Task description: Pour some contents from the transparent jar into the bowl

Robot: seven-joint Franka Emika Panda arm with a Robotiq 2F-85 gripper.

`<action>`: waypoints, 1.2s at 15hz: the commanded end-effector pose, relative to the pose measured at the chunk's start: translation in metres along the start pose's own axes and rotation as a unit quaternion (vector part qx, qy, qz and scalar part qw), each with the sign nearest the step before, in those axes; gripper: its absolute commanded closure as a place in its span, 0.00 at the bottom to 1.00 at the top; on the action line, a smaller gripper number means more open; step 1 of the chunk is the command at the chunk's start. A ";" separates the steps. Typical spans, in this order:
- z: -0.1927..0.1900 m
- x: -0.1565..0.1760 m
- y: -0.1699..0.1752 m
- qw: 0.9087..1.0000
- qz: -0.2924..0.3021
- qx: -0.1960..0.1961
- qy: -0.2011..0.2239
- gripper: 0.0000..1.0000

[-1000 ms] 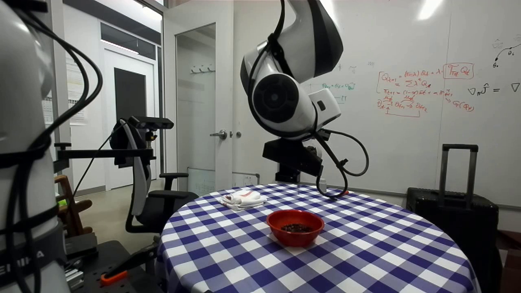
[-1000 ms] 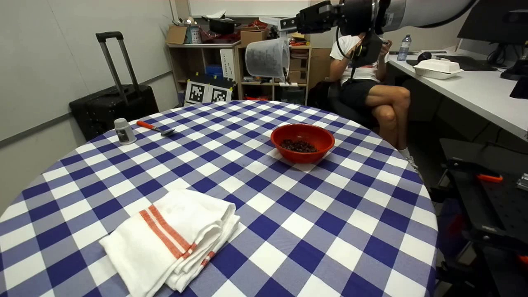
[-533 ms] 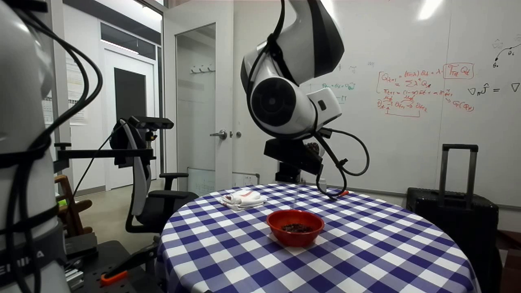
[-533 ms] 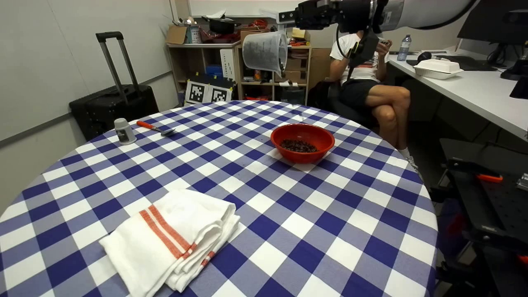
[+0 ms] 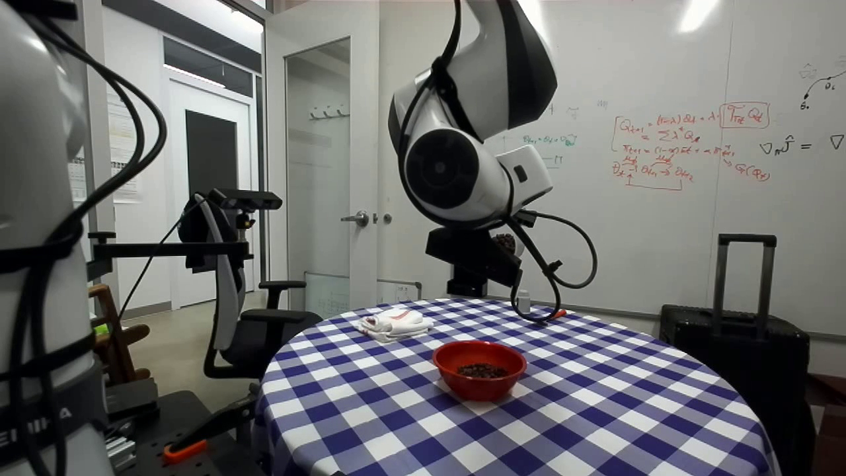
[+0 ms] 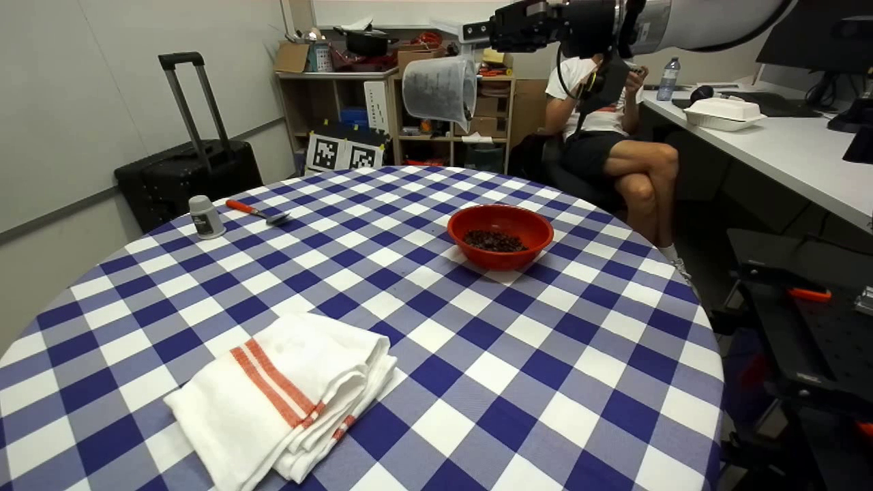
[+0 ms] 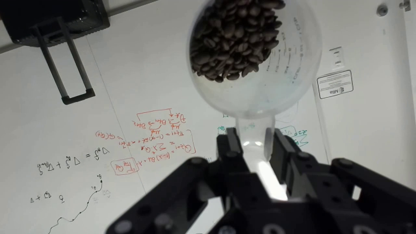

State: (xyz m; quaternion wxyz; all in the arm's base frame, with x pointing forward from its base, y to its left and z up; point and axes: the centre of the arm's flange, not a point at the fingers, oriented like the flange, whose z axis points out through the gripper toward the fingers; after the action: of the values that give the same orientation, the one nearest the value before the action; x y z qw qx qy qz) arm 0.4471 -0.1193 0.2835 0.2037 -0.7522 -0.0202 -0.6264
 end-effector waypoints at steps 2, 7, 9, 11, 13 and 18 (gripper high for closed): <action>-0.008 -0.008 -0.005 0.999 -0.031 0.004 -0.034 0.93; -0.023 -0.025 0.002 0.982 -0.082 -0.023 -0.166 0.93; -0.022 -0.009 -0.008 0.970 -0.108 -0.034 -0.217 0.93; -0.023 -0.006 -0.011 0.955 -0.139 -0.037 -0.261 0.93; -0.023 -0.003 -0.015 0.940 -0.168 -0.035 -0.296 0.93; -0.023 0.002 -0.015 0.901 -0.237 -0.013 -0.362 0.93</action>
State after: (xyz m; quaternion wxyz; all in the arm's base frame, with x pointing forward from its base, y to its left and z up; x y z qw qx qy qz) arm 0.4219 -0.1120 0.2777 0.0371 -0.8984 -0.2250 -0.3755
